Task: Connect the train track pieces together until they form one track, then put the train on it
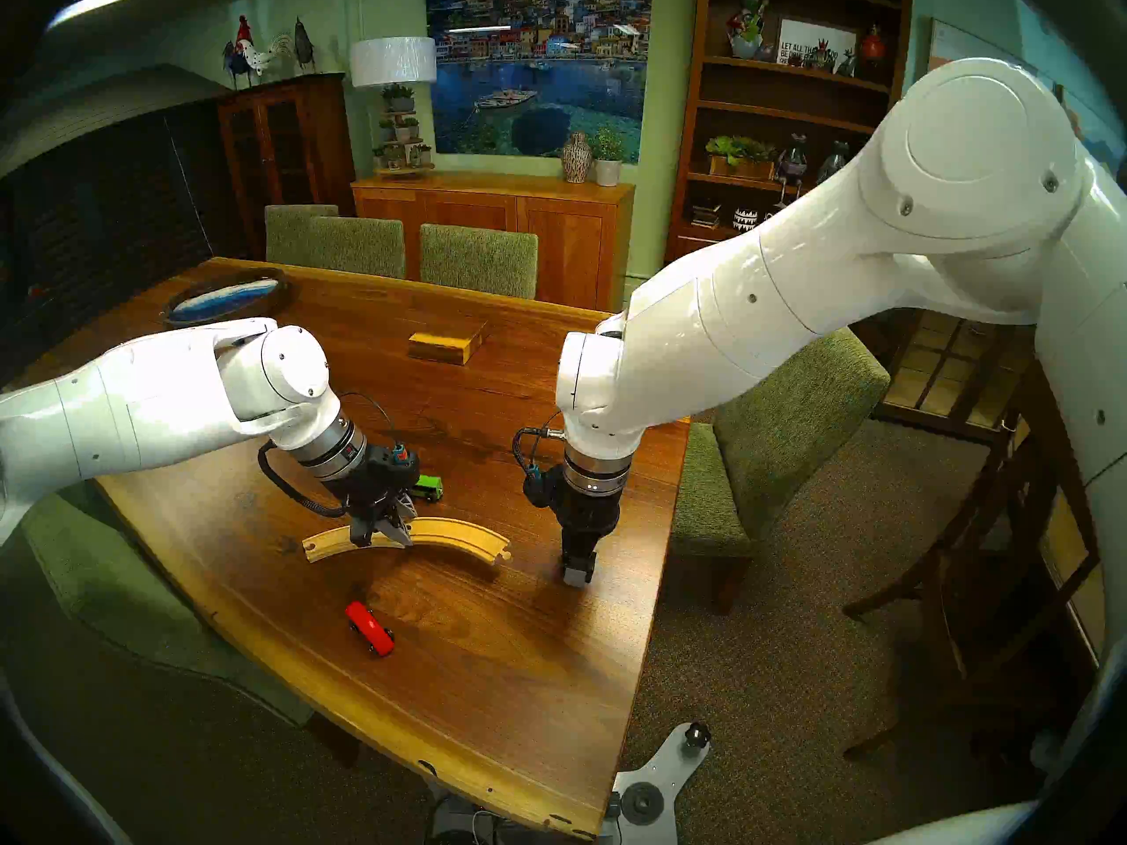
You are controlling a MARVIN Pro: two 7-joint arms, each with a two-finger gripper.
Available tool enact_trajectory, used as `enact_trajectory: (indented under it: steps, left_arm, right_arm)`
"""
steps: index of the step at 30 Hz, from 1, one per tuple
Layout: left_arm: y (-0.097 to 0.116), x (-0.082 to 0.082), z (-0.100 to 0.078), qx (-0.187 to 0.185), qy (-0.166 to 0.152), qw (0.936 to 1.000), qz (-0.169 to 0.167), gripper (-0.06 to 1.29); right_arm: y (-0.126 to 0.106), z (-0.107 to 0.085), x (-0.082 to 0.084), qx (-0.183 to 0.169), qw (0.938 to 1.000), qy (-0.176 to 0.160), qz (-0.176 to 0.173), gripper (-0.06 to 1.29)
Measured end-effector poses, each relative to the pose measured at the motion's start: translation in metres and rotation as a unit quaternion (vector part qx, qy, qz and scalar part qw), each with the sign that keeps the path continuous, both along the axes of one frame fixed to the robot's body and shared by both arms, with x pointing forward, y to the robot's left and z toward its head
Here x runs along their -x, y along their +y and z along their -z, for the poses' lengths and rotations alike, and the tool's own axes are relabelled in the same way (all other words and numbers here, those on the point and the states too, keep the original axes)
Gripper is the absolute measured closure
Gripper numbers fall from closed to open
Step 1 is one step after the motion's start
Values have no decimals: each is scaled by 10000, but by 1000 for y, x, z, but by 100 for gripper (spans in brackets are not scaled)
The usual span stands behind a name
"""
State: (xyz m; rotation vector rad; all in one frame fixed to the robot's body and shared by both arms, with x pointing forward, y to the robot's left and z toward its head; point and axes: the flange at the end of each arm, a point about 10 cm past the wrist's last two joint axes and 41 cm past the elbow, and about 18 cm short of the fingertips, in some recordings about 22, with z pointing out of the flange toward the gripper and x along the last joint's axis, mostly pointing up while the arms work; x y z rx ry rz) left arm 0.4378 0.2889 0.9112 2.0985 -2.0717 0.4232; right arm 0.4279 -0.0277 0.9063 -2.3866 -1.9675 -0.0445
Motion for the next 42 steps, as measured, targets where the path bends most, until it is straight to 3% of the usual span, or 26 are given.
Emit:
enact_trajectory:
  steps: [27,42]
  left_arm:
    - [-3,-8,7,-83,-139,9948,1003,97]
    - [-4,-9,13,-212,-128,9942,1046,98]
  right_arm:
    - [0,0,0,1,10000,0,-1,0]
    - [0,0,0,1,10000,0,-1,0]
